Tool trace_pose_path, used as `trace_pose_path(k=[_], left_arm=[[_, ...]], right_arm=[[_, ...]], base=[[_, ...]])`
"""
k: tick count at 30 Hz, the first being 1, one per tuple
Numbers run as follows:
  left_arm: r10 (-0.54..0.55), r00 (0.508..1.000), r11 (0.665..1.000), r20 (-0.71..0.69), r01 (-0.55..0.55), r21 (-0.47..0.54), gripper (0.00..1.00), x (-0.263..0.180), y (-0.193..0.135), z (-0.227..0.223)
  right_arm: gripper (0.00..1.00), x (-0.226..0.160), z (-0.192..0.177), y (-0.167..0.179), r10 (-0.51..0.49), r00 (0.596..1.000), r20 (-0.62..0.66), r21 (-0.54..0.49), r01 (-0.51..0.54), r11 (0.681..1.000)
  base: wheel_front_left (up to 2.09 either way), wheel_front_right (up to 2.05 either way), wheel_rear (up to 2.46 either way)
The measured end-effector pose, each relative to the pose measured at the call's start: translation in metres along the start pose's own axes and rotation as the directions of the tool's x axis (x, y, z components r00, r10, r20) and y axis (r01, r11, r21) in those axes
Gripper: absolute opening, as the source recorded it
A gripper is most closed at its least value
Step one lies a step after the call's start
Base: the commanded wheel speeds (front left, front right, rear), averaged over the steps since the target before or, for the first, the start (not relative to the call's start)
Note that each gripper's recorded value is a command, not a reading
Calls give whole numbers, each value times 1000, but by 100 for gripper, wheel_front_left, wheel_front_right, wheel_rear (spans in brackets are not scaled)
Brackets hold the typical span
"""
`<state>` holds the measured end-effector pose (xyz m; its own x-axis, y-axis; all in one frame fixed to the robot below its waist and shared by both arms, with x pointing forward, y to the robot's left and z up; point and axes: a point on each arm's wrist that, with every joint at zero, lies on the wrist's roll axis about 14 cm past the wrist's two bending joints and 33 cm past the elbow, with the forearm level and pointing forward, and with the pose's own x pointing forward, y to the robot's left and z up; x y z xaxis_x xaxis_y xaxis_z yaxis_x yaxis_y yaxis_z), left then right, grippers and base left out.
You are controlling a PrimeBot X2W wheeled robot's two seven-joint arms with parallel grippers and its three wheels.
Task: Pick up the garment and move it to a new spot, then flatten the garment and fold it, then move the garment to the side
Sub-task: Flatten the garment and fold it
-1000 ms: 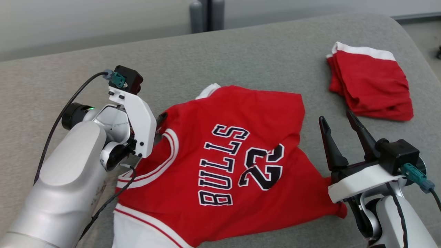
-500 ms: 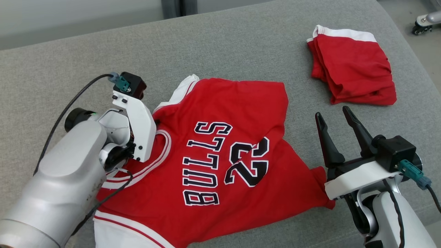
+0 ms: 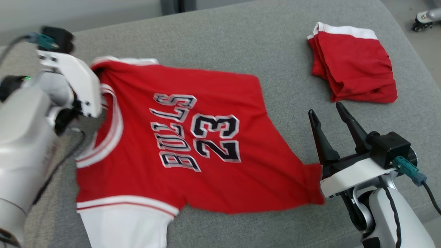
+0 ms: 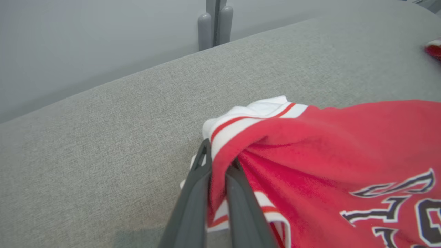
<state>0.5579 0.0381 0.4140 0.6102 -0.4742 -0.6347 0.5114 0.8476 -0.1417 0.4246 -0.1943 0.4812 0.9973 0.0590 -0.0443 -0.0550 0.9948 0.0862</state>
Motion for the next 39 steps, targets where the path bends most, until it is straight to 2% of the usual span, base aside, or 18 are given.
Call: trace_pose_path(k=[6, 11, 12, 13, 20, 24, 28, 32, 39], left_arm=[[161, 984, 984, 81, -154, -88, 0, 13, 63, 19], [199, 972, 978, 126, -190, -84, 0, 18, 79, 25], [200, 970, 978, 140, -190, -82, 85, 18, 81, 27], [198, 970, 979, 139, -188, -80, 100, 18, 83, 27], [237, 955, 972, 179, -233, -42, 100, -12, 102, 31], [229, 941, 972, 248, -235, -8, 100, -39, 96, 39], [225, 895, 967, 385, -253, 25, 100, -86, 92, 54], [245, 844, 957, 477, -289, 21, 100, -124, 94, 51], [324, 754, 933, 572, -354, -62, 100, -173, 88, 26]], right_arm=[[100, 5, -9, -11, -19, 999, -31, -26, 18, 999], [100, 5, -13, -16, -32, 999, -42, -33, 31, 999], [100, 5, -13, -17, -34, 998, -43, -35, 32, 999], [100, 5, -13, -17, -35, 998, -44, -36, 34, 999], [100, 7, -10, -7, -17, 1000, -24, -9, 17, 1000], [100, 3, -4, 0, -2, 1000, -4, 14, 2, 1000], [100, -12, -1, 3, -1, 1000, 2, 38, 1, 999], [100, -23, 0, 7, 4, 1000, 11, 59, -4, 998], [100, -32, 13, 23, 28, 998, 64, 89, -33, 995]], base=[[0, 0, 0], [0, 0, 0], [0, 0, 0], [0, 0, 0], [0, 0, 0], [0, 0, 0], [0, 0, 0], [0, 0, 0], [0, 0, 0]])
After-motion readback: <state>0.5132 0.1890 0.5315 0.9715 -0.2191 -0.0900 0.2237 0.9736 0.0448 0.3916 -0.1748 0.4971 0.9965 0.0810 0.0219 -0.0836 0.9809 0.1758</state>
